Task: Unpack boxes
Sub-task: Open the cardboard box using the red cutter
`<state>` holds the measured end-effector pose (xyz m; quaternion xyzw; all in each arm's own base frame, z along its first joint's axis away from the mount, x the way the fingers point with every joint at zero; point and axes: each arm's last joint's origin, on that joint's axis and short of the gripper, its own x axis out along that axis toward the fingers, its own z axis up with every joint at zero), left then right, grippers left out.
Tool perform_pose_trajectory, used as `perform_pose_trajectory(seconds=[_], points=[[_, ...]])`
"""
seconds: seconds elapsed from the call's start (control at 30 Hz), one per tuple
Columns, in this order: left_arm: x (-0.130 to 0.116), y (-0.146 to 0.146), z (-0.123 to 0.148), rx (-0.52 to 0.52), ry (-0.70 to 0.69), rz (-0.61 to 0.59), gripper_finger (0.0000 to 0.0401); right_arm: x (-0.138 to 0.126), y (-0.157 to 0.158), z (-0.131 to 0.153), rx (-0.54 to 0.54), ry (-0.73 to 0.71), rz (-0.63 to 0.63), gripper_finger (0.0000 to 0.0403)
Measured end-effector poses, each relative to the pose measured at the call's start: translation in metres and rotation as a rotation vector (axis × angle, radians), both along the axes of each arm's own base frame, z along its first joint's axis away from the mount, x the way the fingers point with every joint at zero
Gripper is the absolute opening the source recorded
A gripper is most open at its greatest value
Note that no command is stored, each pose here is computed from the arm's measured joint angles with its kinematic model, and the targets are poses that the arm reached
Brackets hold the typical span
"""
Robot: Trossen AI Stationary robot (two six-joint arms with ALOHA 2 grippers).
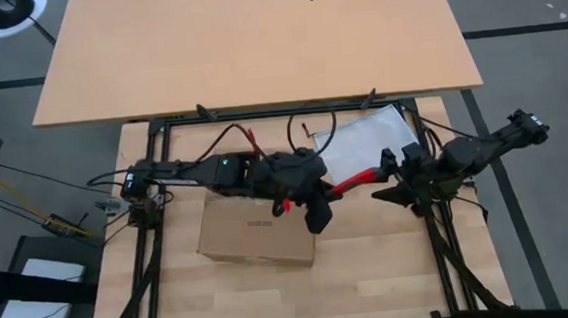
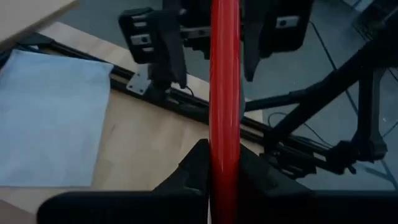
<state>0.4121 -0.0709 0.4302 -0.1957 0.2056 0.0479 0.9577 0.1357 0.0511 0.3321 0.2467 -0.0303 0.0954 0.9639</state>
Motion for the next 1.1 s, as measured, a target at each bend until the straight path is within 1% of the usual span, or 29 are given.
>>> perform_pose_trajectory(seconds=[0.17, 0.4, 0.5, 0.6, 0.7, 0.83, 1.1], points=[[0.003, -0.007, -0.006, 0.003, 0.020, -0.004, 0.0046, 0.011, 0.005, 0.001, 0.018, -0.032, 0.023, 0.0237], [0.010, -0.009, -0.015, -0.010, 0.041, -0.008, 0.0046, 0.022, 0.011, -0.004, -0.043, -0.013, 0.034, 0.0214], [0.012, -0.010, -0.020, -0.022, 0.062, -0.035, 0.0046, 0.026, 0.013, -0.002, -0.063, 0.003, 0.054, 0.0203], [0.015, -0.010, -0.024, -0.031, 0.076, -0.049, 0.0046, 0.032, 0.015, 0.007, -0.133, 0.024, 0.060, 0.0193], [0.015, -0.011, -0.026, -0.032, 0.092, -0.054, 0.0046, 0.038, 0.018, 0.011, -0.213, 0.086, 0.063, 0.0186], [0.015, -0.011, -0.028, -0.030, 0.107, -0.057, 0.0046, 0.044, 0.020, 0.014, -0.283, 0.162, 0.076, 0.0180], [0.015, -0.011, -0.028, -0.029, 0.106, -0.057, 0.0046, 0.048, 0.021, 0.015, -0.283, 0.160, 0.088, 0.0166]])
